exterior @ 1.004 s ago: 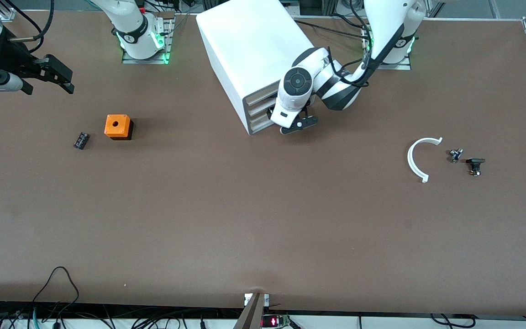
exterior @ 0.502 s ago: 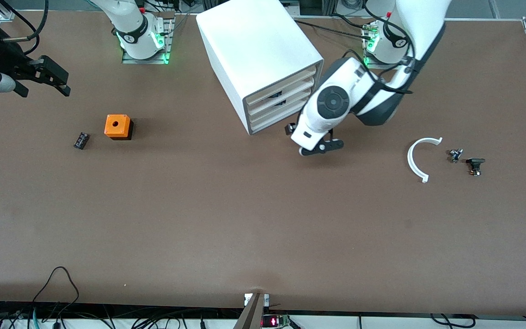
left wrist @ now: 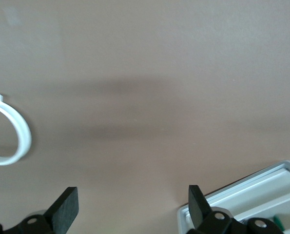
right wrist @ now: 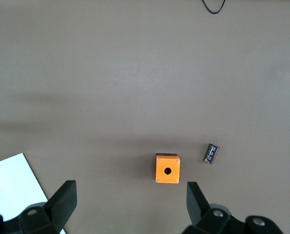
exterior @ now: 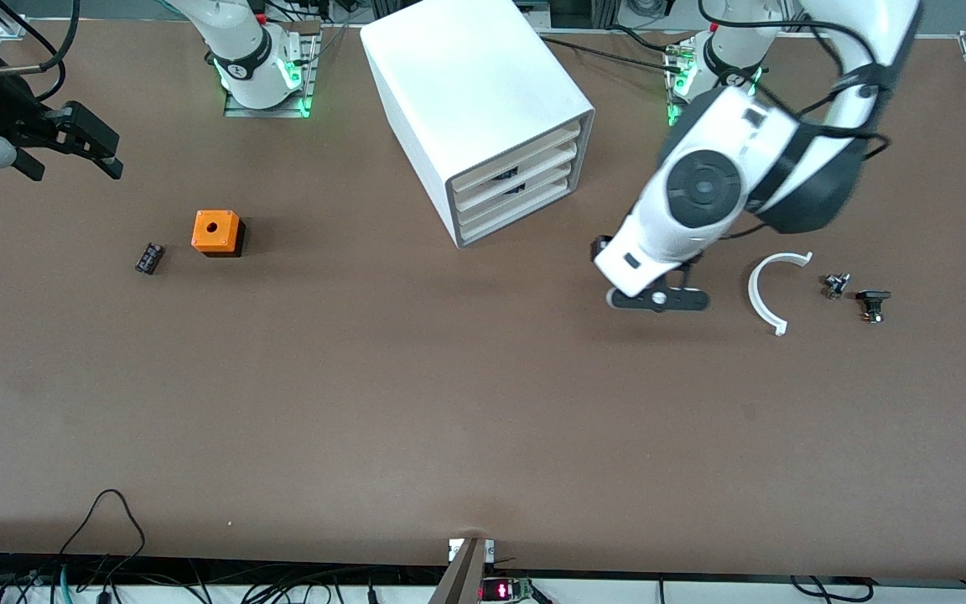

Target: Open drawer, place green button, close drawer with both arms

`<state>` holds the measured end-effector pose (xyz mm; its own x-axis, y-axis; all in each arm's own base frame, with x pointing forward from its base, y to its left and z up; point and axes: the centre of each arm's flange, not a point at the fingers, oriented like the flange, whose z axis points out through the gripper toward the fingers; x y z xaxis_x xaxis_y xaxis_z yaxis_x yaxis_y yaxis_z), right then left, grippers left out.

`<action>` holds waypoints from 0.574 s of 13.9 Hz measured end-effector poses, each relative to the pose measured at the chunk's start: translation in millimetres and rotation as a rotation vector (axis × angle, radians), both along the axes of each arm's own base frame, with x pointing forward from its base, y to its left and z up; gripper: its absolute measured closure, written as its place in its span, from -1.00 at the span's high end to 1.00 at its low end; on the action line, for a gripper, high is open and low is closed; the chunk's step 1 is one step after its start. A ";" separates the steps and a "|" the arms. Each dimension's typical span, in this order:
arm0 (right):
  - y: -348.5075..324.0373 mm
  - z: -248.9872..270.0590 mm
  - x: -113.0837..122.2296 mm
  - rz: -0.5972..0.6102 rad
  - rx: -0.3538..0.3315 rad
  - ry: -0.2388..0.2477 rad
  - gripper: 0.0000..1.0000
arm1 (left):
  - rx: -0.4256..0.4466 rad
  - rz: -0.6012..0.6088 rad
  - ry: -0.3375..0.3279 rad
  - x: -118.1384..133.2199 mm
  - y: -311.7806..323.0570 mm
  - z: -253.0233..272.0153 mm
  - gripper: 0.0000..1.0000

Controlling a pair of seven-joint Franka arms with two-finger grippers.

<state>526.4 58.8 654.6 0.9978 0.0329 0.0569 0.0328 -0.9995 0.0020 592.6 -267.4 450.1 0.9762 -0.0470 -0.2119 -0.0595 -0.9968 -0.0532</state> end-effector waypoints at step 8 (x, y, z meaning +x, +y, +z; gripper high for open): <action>-0.4 -0.7 0.9 -0.001 0.000 0.001 1.00 | -0.021 -0.122 -0.118 22.1 122.4 92.9 0.99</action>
